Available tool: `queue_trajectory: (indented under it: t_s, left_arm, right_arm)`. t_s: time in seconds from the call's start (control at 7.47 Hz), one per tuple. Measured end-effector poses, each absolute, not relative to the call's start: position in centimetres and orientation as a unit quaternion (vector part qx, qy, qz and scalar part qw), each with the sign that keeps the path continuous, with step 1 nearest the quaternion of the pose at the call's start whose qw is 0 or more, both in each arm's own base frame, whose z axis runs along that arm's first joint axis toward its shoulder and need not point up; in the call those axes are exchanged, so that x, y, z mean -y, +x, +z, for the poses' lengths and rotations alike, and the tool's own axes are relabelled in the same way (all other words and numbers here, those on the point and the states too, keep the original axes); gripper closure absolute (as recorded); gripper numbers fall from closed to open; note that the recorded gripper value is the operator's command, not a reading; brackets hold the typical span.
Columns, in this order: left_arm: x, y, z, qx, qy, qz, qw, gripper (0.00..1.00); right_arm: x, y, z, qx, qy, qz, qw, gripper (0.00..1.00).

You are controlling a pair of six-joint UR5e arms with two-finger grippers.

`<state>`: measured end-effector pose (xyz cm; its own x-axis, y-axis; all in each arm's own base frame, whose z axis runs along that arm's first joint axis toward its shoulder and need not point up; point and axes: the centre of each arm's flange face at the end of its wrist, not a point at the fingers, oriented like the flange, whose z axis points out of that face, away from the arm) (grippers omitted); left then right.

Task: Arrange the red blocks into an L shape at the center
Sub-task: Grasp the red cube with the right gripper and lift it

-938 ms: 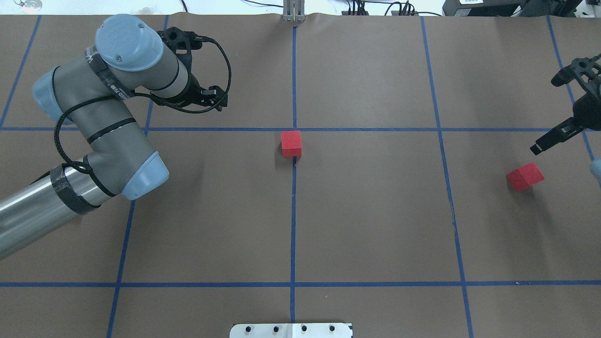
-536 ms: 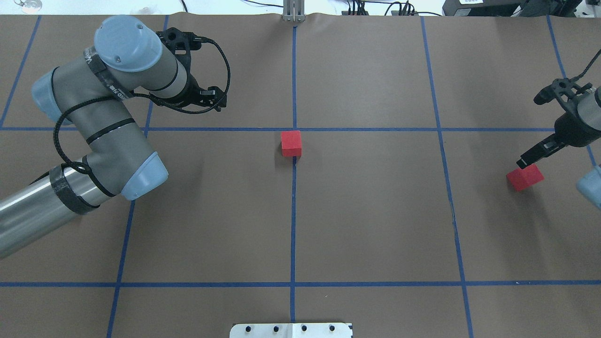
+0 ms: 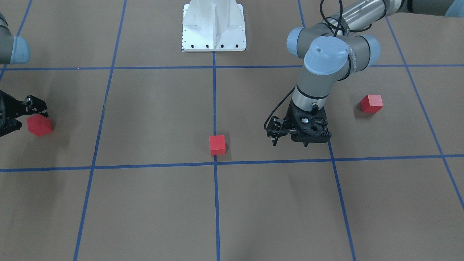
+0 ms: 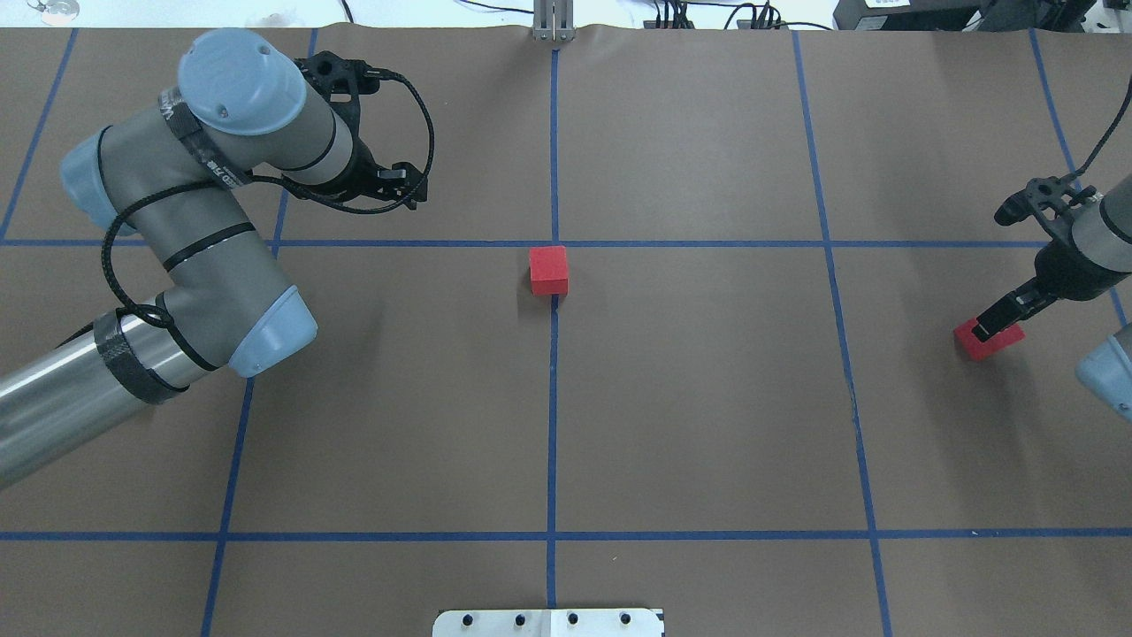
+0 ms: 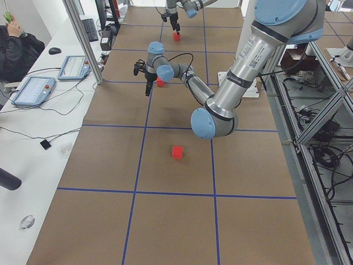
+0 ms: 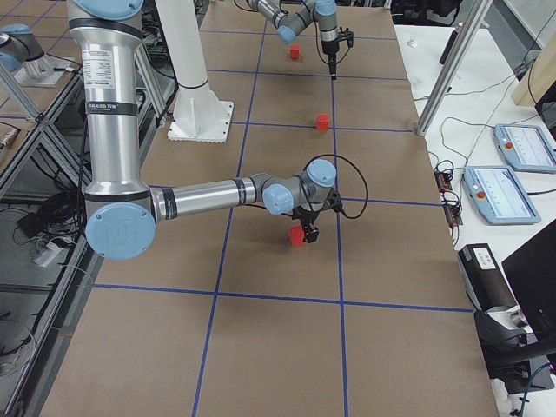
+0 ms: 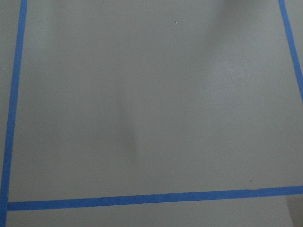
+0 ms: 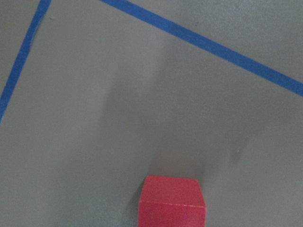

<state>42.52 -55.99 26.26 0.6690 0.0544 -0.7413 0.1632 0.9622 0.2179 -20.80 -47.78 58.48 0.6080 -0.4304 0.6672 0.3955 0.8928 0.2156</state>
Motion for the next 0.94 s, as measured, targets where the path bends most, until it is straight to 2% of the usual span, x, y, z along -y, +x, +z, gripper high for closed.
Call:
queue_trajectory:
  t_s: [0.27, 0.4, 0.54, 0.67, 0.94]
  left_arm:
    - [56.0, 42.6, 26.3, -0.406, 0.134, -0.03, 0.904, 0.01]
    - [56.0, 42.5, 26.2, -0.406, 0.134, -0.03, 0.903, 0.01]
    - [55.9, 42.6, 26.2, -0.406, 0.134, -0.03, 0.903, 0.01]
    - [55.9, 42.6, 26.2, -0.407, 0.134, -0.03, 0.903, 0.01]
    - [55.8, 42.8, 26.4, -0.406, 0.132, -0.029, 0.904, 0.01]
  right_arm:
    - [47.2, -21.7, 59.7, 0.371, 0.011, -0.236, 0.898, 0.07]
    - [46.9, -21.7, 60.2, 0.369, 0.007, -0.236, 0.899, 0.28]
    - [46.6, -21.5, 60.6, 0.368, 0.003, -0.235, 0.9, 0.79]
    - [46.4, -21.4, 60.8, 0.366, 0.001, -0.234, 0.901, 0.99]
    - [46.5, -21.4, 60.8, 0.355, 0.007, -0.233, 0.905, 1.0]
